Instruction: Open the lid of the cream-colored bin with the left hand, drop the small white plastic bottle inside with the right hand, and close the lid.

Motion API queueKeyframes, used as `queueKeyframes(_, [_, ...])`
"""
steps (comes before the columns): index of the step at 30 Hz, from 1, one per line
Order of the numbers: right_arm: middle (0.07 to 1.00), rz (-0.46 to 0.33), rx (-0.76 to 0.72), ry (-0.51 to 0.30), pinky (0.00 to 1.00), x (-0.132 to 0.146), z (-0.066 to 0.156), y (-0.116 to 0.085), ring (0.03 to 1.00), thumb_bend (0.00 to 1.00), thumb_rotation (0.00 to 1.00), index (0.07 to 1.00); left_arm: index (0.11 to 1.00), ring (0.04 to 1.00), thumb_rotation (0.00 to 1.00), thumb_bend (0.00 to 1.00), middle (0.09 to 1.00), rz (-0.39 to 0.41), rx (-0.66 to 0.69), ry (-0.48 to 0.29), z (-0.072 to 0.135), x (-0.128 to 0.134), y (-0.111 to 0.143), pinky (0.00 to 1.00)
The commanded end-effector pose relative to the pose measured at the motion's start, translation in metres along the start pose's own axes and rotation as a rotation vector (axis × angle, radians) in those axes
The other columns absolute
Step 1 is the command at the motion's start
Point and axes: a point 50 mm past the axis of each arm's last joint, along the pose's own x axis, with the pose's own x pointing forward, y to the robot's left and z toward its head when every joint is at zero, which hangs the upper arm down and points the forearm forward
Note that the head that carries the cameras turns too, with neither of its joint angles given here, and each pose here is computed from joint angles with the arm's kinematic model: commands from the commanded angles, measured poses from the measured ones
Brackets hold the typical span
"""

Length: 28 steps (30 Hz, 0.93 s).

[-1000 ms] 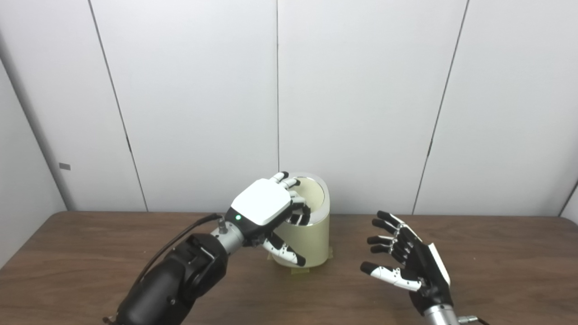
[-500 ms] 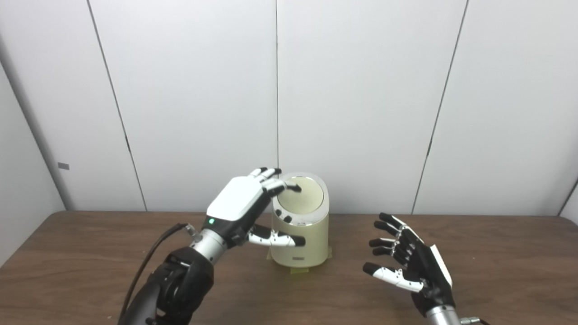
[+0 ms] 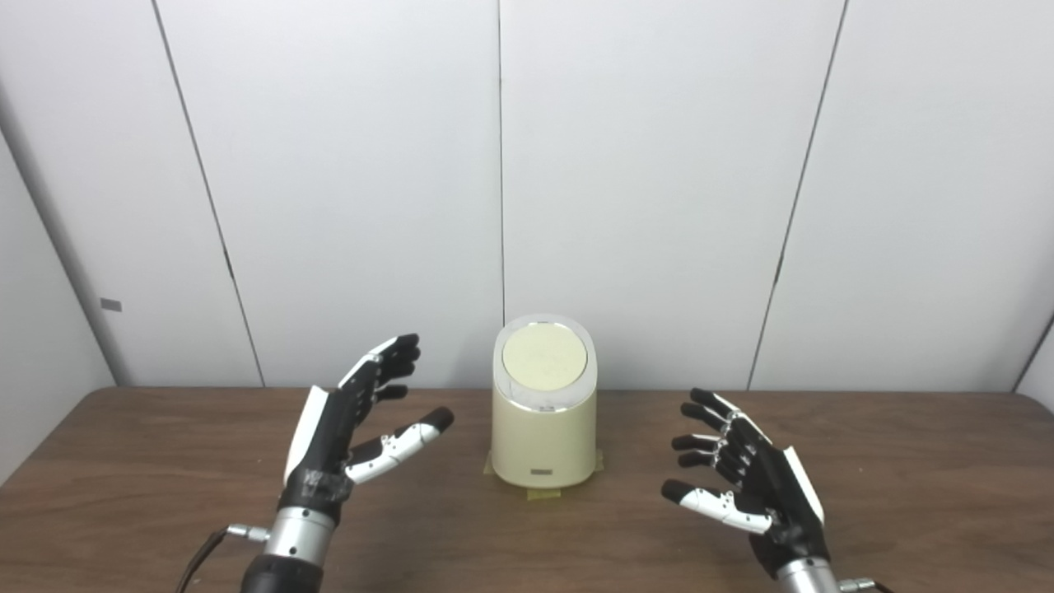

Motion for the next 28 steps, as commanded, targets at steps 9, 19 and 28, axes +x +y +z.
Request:
queueKeyframes(9, [0.779,-0.018,-0.004,-0.117,0.56,0.008,0.023,-0.001,0.629,0.84,0.17,0.797,0.813,0.695,0.28,0.70,0.753,0.027,-0.055,0.037,-0.022,-0.022,0.002,0.57])
queueKeyframes(19, [0.788,-0.043,-0.017,-0.103,0.57,0.003,0.021,-0.001,0.653,0.83,0.20,0.798,0.770,0.653,0.29,0.75,0.724,-0.003,-0.061,0.045,-0.028,-0.018,0.000,0.54])
queueKeyframes(28, [0.784,-0.051,-0.015,-0.101,0.56,0.000,0.021,-0.002,0.661,0.85,0.22,0.794,0.766,0.656,0.27,0.74,0.725,-0.007,-0.098,0.052,-0.027,-0.021,-0.002,0.52])
